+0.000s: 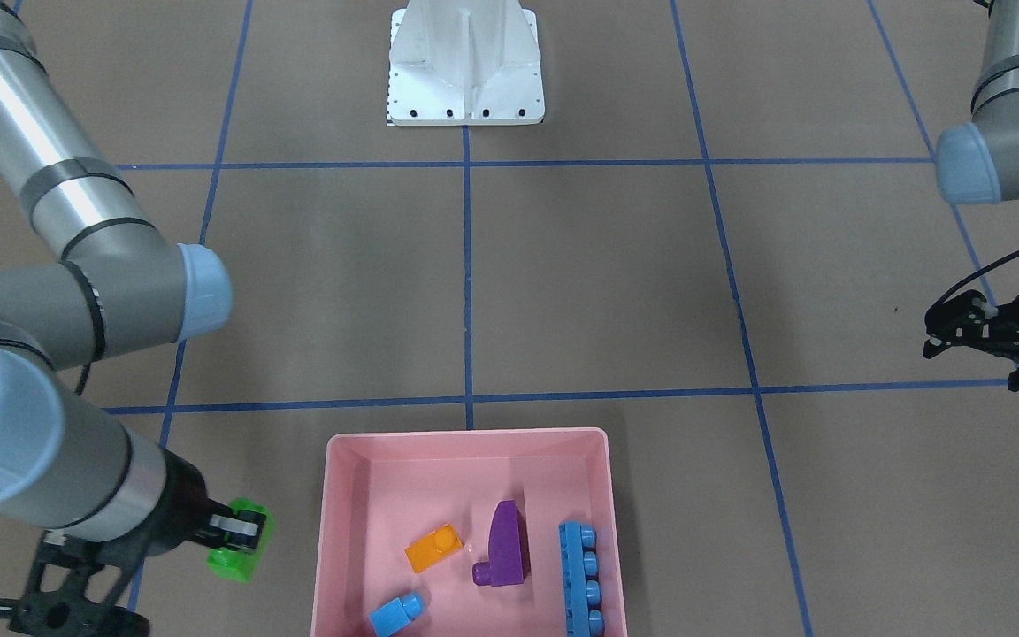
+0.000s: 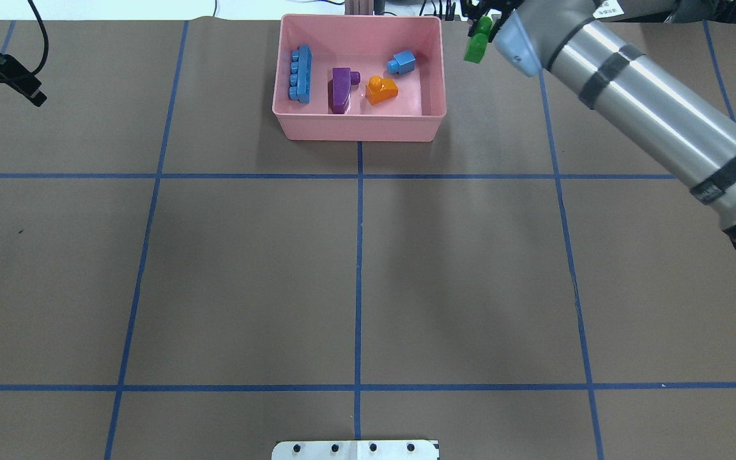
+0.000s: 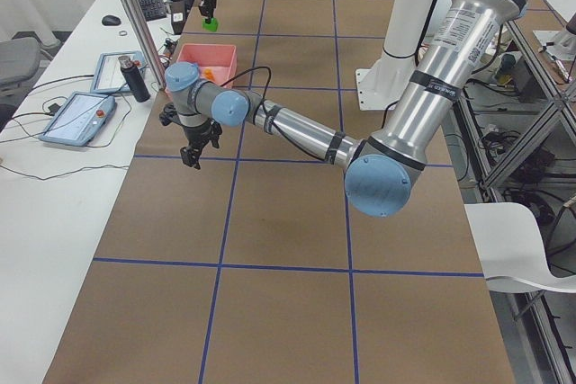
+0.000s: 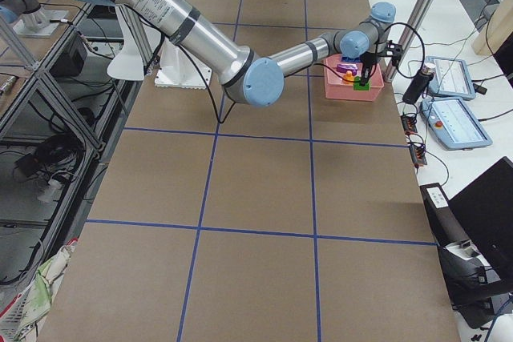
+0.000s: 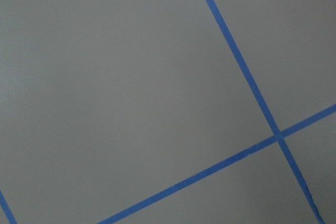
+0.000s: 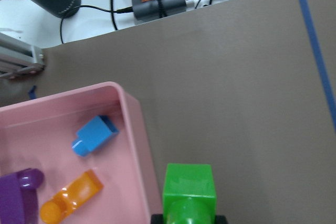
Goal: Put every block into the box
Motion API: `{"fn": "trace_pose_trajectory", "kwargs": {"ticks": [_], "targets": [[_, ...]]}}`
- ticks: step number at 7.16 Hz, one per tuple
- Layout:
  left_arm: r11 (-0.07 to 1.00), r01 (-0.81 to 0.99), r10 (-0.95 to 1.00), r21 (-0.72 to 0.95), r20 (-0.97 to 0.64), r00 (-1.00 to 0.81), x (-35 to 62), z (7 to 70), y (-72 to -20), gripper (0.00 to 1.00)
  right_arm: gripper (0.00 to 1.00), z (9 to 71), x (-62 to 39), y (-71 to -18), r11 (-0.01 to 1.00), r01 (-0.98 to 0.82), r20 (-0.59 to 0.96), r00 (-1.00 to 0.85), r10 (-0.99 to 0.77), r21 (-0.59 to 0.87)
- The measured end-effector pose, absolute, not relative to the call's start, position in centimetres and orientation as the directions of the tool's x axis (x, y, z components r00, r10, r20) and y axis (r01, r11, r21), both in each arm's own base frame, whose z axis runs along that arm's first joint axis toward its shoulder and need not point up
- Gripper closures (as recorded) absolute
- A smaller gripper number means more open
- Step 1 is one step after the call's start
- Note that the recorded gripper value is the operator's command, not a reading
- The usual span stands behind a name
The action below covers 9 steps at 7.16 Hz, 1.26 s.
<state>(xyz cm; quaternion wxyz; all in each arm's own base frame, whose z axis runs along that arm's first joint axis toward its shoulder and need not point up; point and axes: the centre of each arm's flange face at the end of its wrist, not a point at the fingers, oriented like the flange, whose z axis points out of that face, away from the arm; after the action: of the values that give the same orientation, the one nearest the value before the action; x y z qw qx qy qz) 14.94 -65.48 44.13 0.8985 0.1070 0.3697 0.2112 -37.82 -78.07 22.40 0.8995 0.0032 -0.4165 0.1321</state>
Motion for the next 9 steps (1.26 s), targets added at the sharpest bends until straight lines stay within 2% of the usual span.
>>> {"fn": "trace_pose_trajectory", "kwargs": {"ticks": [1,2,5,9], "targets": [[0.888,-0.302,0.459,0.348,-0.619,0.637,15.1,44.6,-65.7,0.0,0.64,19.7,-40.8,-78.2,0.966,-0.24,0.741,0.63,0.232,-0.098],[0.888,-0.302,0.459,0.347,-0.62,0.637,15.2,44.7,-65.8,0.0,0.02,18.6,-43.6,-77.6,0.963,-0.252,0.737,0.633,0.237,-0.093],[0.907,-0.273,0.42,0.321,-0.634,0.649,15.3,44.6,-65.8,0.0,0.01,19.8,-48.3,-76.5,0.949,-0.305,0.727,0.636,0.26,-0.073],[0.949,-0.222,0.316,0.226,-0.646,0.694,12.0,49.7,-63.7,0.0,0.0,21.5,-43.0,-78.6,0.965,-0.26,0.748,0.633,0.202,-0.041]]}}
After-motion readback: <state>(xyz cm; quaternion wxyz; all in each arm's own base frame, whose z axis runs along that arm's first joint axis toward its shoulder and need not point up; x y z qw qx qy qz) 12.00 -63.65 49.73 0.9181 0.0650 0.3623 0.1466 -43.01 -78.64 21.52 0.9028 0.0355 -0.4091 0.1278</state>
